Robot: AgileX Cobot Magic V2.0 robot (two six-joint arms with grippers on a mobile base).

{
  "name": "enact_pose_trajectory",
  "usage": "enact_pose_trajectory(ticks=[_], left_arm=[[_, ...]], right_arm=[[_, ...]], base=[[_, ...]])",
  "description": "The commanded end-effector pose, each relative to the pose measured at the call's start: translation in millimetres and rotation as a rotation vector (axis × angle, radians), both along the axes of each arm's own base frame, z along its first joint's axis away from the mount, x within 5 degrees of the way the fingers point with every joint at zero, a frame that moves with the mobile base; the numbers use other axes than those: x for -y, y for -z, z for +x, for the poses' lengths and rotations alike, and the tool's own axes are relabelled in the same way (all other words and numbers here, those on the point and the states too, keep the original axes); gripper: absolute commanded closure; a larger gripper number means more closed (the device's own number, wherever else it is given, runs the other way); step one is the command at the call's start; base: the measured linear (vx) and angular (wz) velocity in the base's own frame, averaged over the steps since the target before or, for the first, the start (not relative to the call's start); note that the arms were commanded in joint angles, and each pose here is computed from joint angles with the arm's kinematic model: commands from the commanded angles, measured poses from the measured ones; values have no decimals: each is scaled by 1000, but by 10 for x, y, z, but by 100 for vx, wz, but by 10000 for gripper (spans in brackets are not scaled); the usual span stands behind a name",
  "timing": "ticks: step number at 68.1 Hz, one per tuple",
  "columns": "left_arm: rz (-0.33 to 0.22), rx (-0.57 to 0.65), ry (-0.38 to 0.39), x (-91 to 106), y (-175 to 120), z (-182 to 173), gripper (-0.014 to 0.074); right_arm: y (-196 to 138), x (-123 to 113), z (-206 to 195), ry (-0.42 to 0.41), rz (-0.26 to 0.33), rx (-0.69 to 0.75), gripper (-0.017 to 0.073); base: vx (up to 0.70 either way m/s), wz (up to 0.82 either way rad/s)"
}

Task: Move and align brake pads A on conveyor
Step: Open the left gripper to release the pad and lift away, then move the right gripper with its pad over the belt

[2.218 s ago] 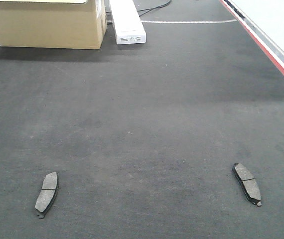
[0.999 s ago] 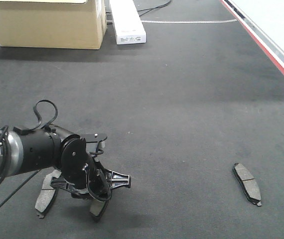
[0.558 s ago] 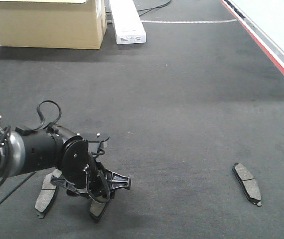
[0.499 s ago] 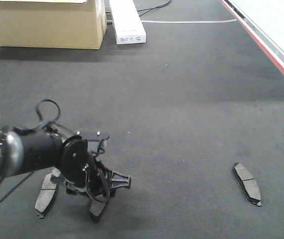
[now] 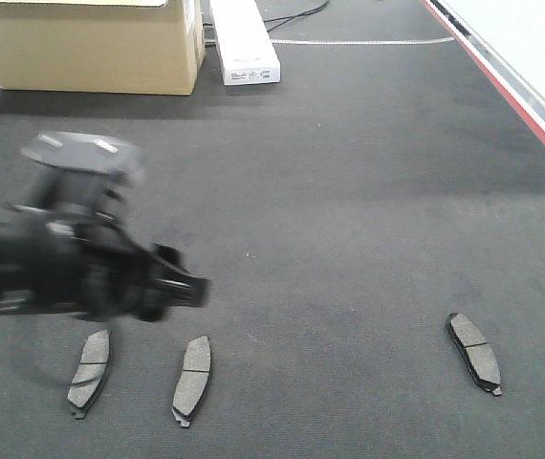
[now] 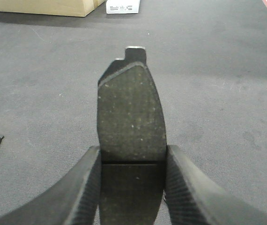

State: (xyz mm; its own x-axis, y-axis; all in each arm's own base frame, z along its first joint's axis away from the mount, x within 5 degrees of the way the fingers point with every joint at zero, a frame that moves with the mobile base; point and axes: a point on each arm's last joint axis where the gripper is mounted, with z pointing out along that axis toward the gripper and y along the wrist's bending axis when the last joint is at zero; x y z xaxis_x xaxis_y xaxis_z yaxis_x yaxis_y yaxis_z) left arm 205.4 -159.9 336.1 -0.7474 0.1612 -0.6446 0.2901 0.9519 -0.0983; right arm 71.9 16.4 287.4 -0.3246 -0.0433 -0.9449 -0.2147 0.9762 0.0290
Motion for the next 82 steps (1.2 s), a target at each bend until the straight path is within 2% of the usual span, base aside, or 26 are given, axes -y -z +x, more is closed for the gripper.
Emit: enact_pose_trajectory(ticks=[1,8,15,20,29,36,41,48,54,58,70,82], left_arm=[[-60,114,11,-147,-356,-224,123],[-95,161,20,-312,-540,-445,123],[-118,223,34,-517,-591,-663,123],[-119,237,35,-668,-502,-803,123],[-164,268,40,-972,-340,-1109,123],[-170,327,100,-1192,-188,-1346,123],[-169,342,161,-1279,-52,-1480,123],[-223,359,229,-1381,82,-1667,123],[-268,389,258,-1454,132,-1780,123],[-286,419,272,-1508,150,-1844,123],[-280,506,303,-1690,184,-2014,123],[-313,538,293,-1816,230,-2132,123]], right_arm=[[-185,1,23,5,15,117,566],[-185,1,23,5,15,117,566],[-185,1,23,5,15,117,566],[-185,1,23,5,15,117,566],[-185,1,23,5,15,117,566],[-185,1,23,5,15,117,566],[-185,1,23,5,15,117,566],[-185,1,23,5,15,117,566],[-185,1,23,5,15,117,566],[-185,1,23,5,15,117,566],[-185,1,23,5,15,117,566],[-187,1,23,5,15,119,566]], base=[[0,0],[0,0],[0,0],[0,0],[0,0],[0,0],[0,0],[0,0],[0,0],[0,0],[0,0],[0,0]])
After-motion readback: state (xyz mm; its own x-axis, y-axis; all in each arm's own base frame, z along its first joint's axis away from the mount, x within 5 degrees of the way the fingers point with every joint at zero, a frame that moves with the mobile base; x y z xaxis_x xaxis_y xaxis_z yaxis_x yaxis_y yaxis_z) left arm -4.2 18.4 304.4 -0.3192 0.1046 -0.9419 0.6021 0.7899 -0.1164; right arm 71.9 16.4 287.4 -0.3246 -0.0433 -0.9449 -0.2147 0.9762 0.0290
